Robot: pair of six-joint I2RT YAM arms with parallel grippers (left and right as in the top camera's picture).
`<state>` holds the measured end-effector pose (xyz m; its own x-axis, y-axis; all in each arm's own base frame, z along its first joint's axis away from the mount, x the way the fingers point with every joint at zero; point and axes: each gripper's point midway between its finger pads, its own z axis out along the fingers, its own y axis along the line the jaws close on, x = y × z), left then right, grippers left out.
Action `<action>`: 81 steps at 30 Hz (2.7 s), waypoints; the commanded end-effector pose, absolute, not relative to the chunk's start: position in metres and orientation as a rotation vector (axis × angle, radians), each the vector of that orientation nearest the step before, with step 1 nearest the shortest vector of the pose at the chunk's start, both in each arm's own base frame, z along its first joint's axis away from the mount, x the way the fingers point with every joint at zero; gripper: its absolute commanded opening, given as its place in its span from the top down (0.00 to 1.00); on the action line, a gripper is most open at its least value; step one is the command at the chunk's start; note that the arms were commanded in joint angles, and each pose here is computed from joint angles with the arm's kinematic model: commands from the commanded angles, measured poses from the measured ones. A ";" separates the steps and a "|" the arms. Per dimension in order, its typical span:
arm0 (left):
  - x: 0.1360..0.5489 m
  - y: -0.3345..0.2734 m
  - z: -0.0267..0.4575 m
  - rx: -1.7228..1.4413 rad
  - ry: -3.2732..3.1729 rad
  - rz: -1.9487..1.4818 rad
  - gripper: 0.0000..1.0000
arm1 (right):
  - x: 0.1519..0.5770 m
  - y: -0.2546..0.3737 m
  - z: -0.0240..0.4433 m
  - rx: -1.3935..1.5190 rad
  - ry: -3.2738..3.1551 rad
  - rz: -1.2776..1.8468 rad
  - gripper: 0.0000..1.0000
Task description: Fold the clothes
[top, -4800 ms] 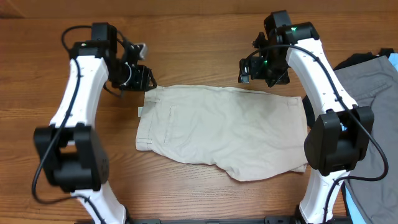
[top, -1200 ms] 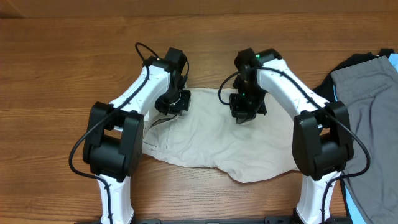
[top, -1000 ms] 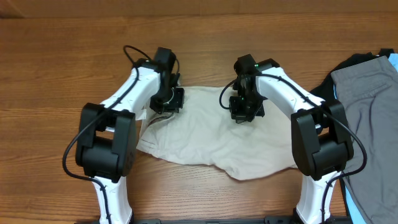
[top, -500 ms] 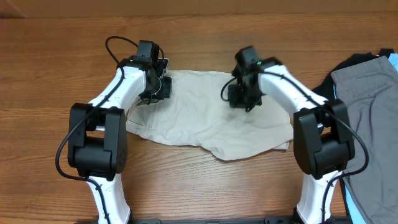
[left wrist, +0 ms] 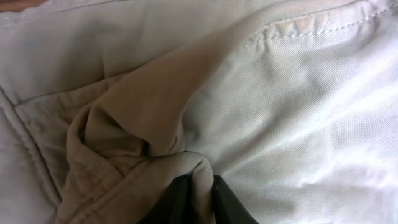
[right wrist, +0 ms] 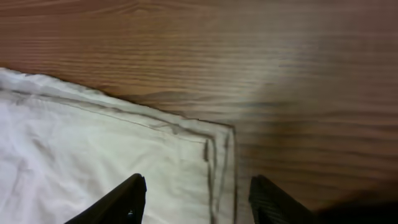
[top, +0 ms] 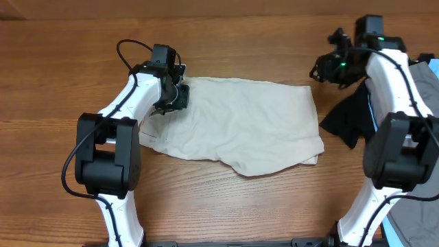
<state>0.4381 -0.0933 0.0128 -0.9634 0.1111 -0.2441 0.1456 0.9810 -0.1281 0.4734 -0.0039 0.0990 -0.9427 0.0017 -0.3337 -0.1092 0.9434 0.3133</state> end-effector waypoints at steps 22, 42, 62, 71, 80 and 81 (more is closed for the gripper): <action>0.420 -0.049 -0.035 0.148 3.017 0.035 0.74 | 0.475 0.034 0.076 -0.569 2.509 0.661 0.32; 0.418 -0.049 -0.035 0.148 3.024 0.036 0.69 | 0.480 0.048 0.025 -0.597 2.543 0.703 0.31; 0.416 -0.048 -0.035 0.149 3.031 0.037 0.68 | 0.466 0.064 0.034 -0.580 2.544 0.866 0.41; 0.416 -0.048 -0.035 0.148 3.031 0.037 0.67 | 0.463 0.044 0.017 -0.577 2.656 0.683 0.47; 0.416 -0.048 -0.033 0.149 3.033 0.038 0.86 | 0.471 0.056 0.031 -0.587 2.568 0.779 0.96; 0.417 -0.048 -0.031 0.149 3.035 0.038 0.88 | 0.472 0.056 0.032 -0.587 2.565 0.777 0.96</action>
